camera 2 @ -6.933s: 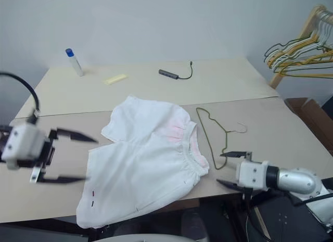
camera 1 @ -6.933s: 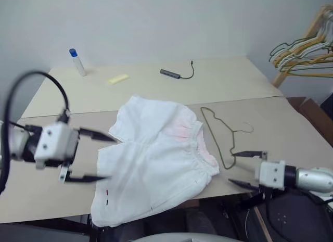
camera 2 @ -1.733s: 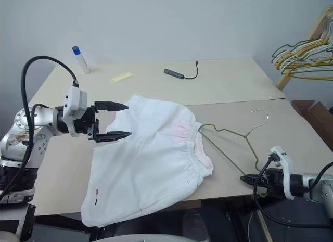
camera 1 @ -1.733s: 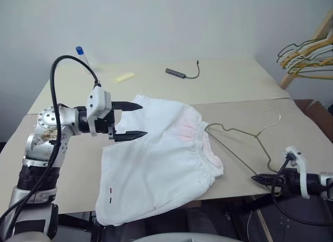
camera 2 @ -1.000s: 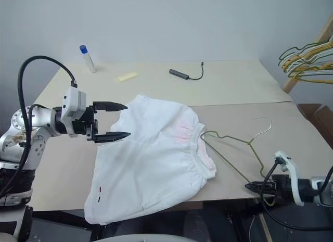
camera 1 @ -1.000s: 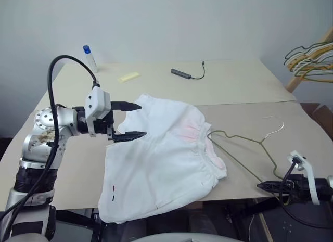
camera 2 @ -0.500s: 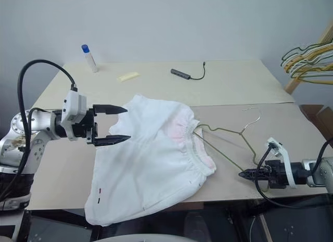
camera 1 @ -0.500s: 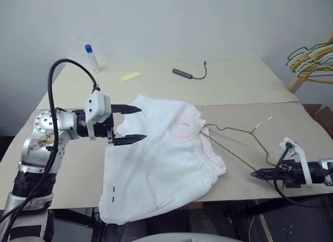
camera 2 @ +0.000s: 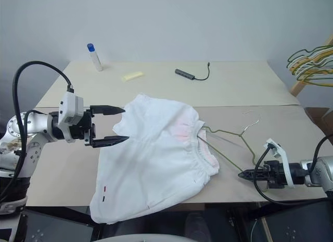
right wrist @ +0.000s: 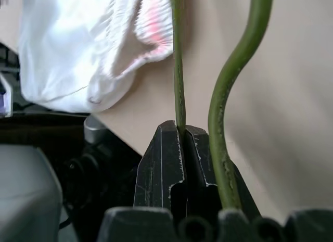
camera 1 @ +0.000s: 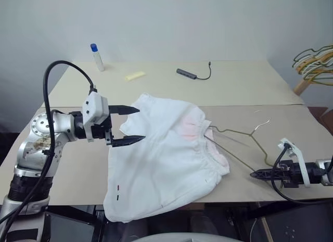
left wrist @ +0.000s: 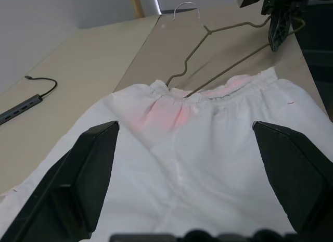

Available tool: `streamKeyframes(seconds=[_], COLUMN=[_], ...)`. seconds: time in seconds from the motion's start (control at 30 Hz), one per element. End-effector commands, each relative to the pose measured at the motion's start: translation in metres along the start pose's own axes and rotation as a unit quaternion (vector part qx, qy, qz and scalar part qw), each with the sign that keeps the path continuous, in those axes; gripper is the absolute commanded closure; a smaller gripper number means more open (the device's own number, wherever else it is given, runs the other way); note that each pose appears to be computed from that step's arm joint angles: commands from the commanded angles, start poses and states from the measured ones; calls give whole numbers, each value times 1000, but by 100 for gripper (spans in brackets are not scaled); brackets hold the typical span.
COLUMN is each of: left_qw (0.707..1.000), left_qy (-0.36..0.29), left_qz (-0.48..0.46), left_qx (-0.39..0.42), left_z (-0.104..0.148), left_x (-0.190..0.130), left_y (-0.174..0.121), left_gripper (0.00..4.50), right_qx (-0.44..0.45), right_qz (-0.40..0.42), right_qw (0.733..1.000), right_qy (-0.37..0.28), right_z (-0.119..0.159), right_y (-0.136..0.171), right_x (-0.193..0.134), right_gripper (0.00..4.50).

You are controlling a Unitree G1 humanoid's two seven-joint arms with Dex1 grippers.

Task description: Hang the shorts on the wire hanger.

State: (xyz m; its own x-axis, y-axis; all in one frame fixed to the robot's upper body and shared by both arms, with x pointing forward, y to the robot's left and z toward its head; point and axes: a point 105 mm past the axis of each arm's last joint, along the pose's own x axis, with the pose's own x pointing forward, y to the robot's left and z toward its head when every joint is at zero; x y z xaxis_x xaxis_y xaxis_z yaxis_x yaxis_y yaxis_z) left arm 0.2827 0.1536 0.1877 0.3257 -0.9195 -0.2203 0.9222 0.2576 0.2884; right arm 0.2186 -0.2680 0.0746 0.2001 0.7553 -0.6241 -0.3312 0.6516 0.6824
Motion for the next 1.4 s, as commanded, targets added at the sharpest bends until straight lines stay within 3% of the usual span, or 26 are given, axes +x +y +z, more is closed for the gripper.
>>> streamKeyframes(seconds=[0.03,0.23,0.5,0.73,1.03,1.2,1.4], left_qw=[1000,1000,1000,1000,999,999,998], left_qy=[-10,-12,-7,-8,-8,-9,-16], left_qz=[7,6,11,10,12,16,18], left_qx=[21,22,26,28,30,34,50], left_z=[11,11,12,13,14,15,20], left_x=[-2,0,-4,-3,-5,-4,1], left_y=[4,6,8,8,7,13,25], left_gripper=[3,3,3,3,3,3,3], right_qx=[-24,-22,-45,-36,-57,-124,-254], right_qz=[5,-2,43,1,34,-6,-66], right_qw=[1000,999,998,999,998,990,959], right_qy=[-12,-45,5,-37,-16,-60,-111], right_z=[14,39,32,64,65,87,108], right_y=[5,-4,9,-9,2,7,35], right_x=[1,16,34,43,46,33,2], right_gripper=[450,450,450,450,450,450,450])
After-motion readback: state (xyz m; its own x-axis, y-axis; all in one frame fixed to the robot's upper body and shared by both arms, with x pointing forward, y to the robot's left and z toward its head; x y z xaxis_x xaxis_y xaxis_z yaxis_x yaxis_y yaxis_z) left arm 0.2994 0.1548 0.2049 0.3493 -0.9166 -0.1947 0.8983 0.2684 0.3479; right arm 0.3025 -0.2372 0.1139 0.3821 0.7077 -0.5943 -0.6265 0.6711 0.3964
